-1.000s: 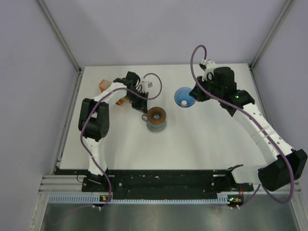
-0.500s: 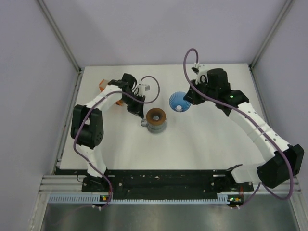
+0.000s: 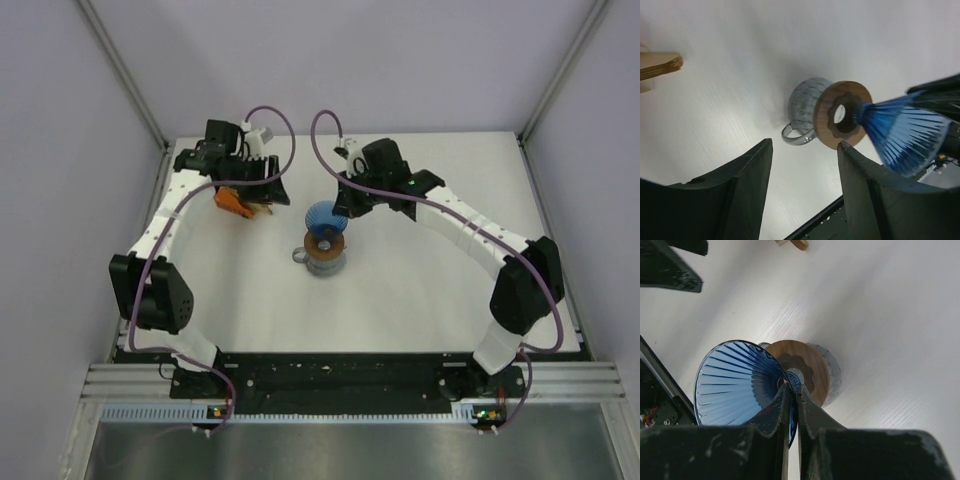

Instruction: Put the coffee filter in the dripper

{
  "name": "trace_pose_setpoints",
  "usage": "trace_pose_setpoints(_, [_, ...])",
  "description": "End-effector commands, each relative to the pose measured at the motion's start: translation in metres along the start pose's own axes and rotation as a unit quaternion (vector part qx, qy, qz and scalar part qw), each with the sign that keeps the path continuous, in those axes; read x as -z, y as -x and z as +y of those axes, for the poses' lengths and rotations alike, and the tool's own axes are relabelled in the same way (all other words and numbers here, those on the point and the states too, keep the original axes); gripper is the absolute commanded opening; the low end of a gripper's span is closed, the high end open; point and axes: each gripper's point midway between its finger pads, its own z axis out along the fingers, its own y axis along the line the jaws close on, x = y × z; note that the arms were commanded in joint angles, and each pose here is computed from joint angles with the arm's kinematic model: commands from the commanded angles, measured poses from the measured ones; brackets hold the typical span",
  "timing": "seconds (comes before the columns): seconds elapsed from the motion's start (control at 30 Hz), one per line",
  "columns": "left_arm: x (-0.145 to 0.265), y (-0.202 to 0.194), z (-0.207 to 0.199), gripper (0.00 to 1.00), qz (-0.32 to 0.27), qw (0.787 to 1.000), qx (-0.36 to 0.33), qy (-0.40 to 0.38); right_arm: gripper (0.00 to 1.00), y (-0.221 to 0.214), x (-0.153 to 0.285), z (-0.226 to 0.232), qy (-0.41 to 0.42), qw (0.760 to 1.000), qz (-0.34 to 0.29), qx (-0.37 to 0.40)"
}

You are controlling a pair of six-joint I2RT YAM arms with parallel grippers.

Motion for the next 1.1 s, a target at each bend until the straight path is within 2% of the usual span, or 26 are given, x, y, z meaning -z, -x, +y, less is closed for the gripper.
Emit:
trace_pose_setpoints(0.0, [0.023, 0.01, -0.051, 0.61, -0.038, 0.996, 0.014, -0.08, 0.0, 0.028, -0.009, 0.013, 0.021, 0.999, -0.033, 0.008])
trace_pose_setpoints(0.2, [0.016, -0.004, -0.083, 0.61, -0.029, 0.992, 0.003, -0.119, 0.0, 0.017, -0.025, 0.013, 0.037, 0.999, -0.014, 0.002])
trace_pose_setpoints(0.37, [-0.006, -0.02, -0.077, 0.58, -0.003, 0.995, 0.013, -0.102, 0.0, 0.009, -0.03, 0.012, 0.04, 0.999, -0.005, -0.004])
trace_pose_setpoints(0.53, [-0.025, -0.037, -0.071, 0.46, 0.013, 0.996, 0.024, -0.089, 0.0, -0.001, -0.036, 0.009, 0.039, 0.999, 0.004, -0.006])
trace_pose_setpoints(0.63, [-0.03, -0.039, -0.069, 0.31, 0.018, 0.996, 0.027, -0.081, 0.0, -0.008, -0.041, 0.007, 0.041, 0.999, 0.009, -0.003])
trace_pose_setpoints(0.73, [-0.036, -0.043, -0.067, 0.23, 0.027, 0.996, 0.032, -0.079, 0.0, -0.017, -0.045, 0.004, 0.036, 0.999, 0.019, -0.003])
trace_pose_setpoints(0.9, [-0.043, -0.051, -0.063, 0.0, 0.042, 0.995, 0.041, -0.078, 0.0, -0.029, -0.05, -0.005, 0.019, 0.999, 0.03, -0.005])
trace_pose_setpoints(1.07, [-0.052, -0.06, -0.056, 0.0, 0.059, 0.995, 0.049, -0.068, 0.0, -0.049, -0.057, -0.012, 0.012, 0.998, 0.054, -0.013])
